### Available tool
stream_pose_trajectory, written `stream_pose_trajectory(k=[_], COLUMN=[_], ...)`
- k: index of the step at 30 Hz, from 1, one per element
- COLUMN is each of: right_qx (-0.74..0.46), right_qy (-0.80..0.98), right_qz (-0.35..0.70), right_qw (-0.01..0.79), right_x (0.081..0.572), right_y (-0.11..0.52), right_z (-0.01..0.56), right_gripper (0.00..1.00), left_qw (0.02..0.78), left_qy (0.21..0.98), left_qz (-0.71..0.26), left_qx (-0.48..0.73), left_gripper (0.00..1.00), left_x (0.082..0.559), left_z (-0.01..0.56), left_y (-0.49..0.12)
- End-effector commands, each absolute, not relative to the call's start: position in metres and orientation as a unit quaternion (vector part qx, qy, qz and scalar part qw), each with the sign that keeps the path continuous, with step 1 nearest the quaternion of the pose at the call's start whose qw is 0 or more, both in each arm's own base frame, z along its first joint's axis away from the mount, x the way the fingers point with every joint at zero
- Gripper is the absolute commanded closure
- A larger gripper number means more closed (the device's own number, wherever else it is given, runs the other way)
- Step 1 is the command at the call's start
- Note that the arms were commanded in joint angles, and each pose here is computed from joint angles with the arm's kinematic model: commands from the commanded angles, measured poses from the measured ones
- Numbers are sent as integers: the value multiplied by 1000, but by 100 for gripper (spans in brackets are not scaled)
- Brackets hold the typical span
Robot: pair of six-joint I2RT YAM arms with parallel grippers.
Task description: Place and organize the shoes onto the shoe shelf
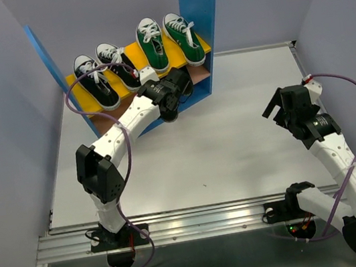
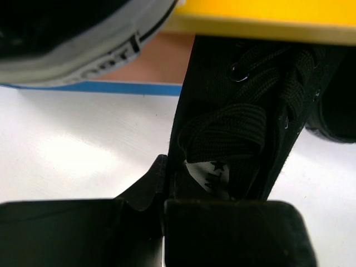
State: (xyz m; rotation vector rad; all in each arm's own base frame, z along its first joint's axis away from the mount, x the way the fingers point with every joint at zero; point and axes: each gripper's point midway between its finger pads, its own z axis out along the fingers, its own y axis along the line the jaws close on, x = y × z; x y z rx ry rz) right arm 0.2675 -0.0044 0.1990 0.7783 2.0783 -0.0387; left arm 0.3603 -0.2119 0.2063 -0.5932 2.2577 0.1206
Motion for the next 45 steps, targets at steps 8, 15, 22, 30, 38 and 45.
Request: stream_pose_trajectory(k=[8, 15, 22, 30, 38, 45], right_qx=[312, 311, 312, 312, 310, 308], right_qy=[827, 825, 827, 828, 830, 832], right_qz=[-2, -2, -1, 0, 6, 10], right_qw=[468, 472, 468, 467, 463, 461], right_x=[278, 277, 277, 278, 280, 281], right_y=[-3, -3, -2, -1, 2, 3], right_z=[216, 218, 215, 214, 210, 209], right_gripper=[0, 0, 0, 0, 0, 0], left_qw=[466, 449, 456, 444, 444, 449], left_qy=[827, 838, 842, 858, 868, 872], left_qz=[50, 51, 20, 2, -13, -5], left_qx=[-310, -305, -287, -258, -220, -198], left_gripper=[100, 95, 37, 35, 36, 32], left_x=[402, 413, 411, 401, 382, 369], left_z=[241, 222, 229, 228, 227, 226], left_y=[-192, -201, -205, -213, -224, -234])
